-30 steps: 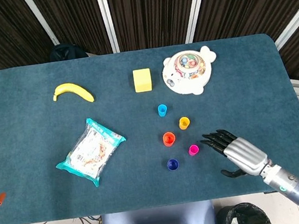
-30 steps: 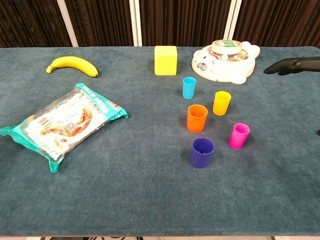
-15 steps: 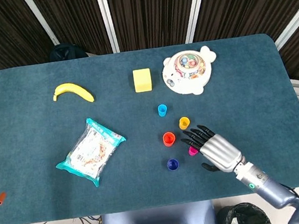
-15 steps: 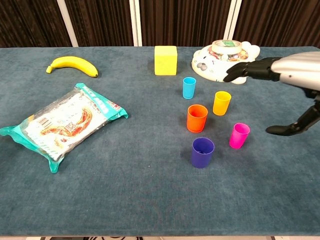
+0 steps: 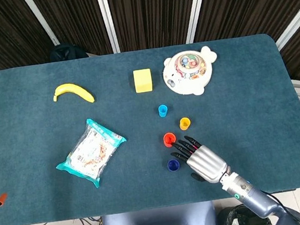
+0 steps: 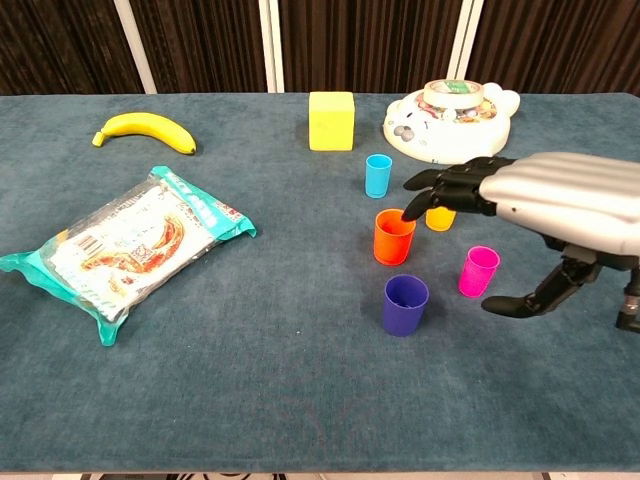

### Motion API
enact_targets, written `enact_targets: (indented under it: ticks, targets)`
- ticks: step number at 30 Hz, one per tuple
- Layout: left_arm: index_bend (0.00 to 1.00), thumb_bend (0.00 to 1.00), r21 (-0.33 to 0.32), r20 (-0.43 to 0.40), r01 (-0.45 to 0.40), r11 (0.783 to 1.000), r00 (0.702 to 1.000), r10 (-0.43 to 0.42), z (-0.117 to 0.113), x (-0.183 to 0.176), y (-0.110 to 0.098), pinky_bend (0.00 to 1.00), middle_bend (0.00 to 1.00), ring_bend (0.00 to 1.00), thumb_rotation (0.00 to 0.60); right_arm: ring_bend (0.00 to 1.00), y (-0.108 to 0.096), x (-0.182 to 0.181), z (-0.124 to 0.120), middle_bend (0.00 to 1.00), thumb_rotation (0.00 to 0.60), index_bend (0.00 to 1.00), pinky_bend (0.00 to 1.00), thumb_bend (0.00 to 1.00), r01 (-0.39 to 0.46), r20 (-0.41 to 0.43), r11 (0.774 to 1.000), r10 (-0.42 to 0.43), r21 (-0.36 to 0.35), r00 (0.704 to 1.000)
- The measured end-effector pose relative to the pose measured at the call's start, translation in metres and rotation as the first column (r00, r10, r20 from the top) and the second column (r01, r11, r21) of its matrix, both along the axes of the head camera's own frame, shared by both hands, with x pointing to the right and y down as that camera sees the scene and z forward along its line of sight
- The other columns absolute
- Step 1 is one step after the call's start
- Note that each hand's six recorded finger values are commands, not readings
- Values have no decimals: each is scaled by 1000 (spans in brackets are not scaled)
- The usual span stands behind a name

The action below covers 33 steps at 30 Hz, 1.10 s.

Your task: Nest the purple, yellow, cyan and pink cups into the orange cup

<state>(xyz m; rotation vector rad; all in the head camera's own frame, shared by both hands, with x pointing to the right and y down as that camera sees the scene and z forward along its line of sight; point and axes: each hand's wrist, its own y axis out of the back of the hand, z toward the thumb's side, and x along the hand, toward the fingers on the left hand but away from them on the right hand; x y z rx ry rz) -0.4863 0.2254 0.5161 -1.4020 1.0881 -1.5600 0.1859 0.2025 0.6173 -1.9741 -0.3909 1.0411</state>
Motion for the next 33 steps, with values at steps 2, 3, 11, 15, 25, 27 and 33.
enact_targets:
  ticks: [2,3,11,15,25,27,33]
  targets:
    - [37,0,0,0,-1,1000,1000,1,0,0,0,63,12,0,600,51,2,-3,2,0,600,189,52,351,6,-2,1000,-6,1,1000]
    - [37,0,0,0,-1,1000,1000,1,0,0,0,63,12,0,600,51,2,-5,4,0,600,191,52,351,9,-4,1000,-9,2,1000]
    - [37,0,-3,2,-1,1000,1000,1,1,1,0,63,12,0,600,51,1,-14,14,0,600,206,52,350,31,-32,999,-30,30,999]
    - [37,0,-2,3,-2,1000,1000,2,1,1,0,63,12,0,600,51,2,-18,20,0,600,220,52,351,38,-47,999,-36,25,998]
    - [36,0,-2,4,-1,1000,1000,1,2,1,0,63,12,0,600,51,5,-27,32,0,600,276,52,358,60,-69,998,-60,2,996]
    - [36,0,-2,4,-2,1000,1000,2,2,1,0,63,12,0,600,51,5,-28,34,0,600,287,52,369,58,-70,998,-58,-2,996]
    - [37,0,-1,5,-1,1000,1000,1,2,0,0,63,12,0,600,51,3,-32,39,0,600,313,52,398,53,-72,999,-54,-6,996]
